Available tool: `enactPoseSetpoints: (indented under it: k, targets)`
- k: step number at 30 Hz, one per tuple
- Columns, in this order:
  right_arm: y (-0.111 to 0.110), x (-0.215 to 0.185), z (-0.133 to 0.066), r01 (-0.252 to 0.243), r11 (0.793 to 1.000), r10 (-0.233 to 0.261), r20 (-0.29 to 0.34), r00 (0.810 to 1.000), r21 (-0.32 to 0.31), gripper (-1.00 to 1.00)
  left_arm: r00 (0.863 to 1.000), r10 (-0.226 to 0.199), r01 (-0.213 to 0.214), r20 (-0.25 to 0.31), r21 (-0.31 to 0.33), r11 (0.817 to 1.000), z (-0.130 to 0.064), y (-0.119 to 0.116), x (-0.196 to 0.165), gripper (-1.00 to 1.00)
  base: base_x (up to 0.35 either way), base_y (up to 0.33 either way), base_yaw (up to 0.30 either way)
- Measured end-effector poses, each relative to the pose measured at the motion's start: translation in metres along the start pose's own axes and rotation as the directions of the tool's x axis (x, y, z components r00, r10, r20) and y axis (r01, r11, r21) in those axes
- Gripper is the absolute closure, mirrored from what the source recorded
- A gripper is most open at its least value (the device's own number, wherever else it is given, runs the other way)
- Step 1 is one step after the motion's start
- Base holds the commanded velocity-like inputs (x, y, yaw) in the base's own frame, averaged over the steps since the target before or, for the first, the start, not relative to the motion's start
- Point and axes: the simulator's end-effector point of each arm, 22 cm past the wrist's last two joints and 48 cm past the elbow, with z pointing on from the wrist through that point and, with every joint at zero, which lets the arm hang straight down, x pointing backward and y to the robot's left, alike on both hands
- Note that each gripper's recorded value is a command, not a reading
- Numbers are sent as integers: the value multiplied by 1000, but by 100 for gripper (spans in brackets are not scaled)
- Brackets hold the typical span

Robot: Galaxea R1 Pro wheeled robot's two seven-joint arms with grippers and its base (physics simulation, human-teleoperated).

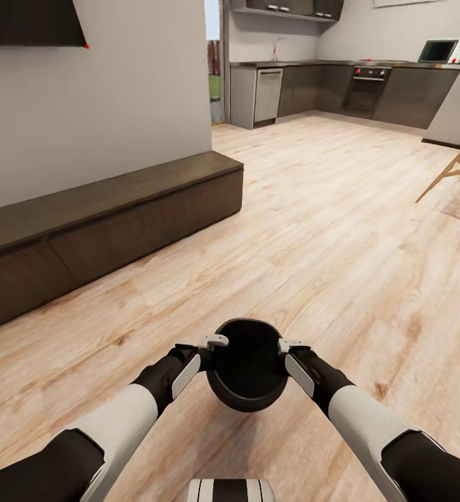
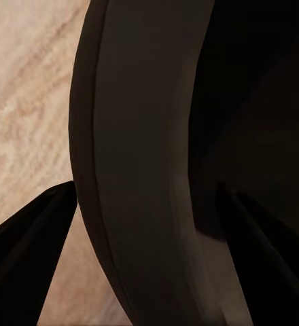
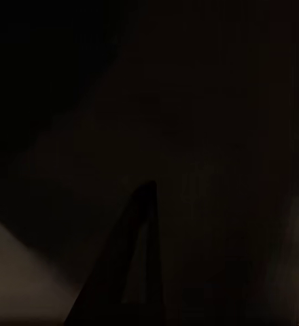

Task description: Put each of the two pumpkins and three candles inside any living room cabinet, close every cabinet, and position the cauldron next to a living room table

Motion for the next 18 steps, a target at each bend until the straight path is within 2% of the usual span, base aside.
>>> enactPoseSetpoints:
  k: [18]
  targets:
    - [5,-28,-35,4,1000,-3,66,998,-3,100,998,22,-22,63,-9,1000,-34,-6,-31,100,0,0,0]
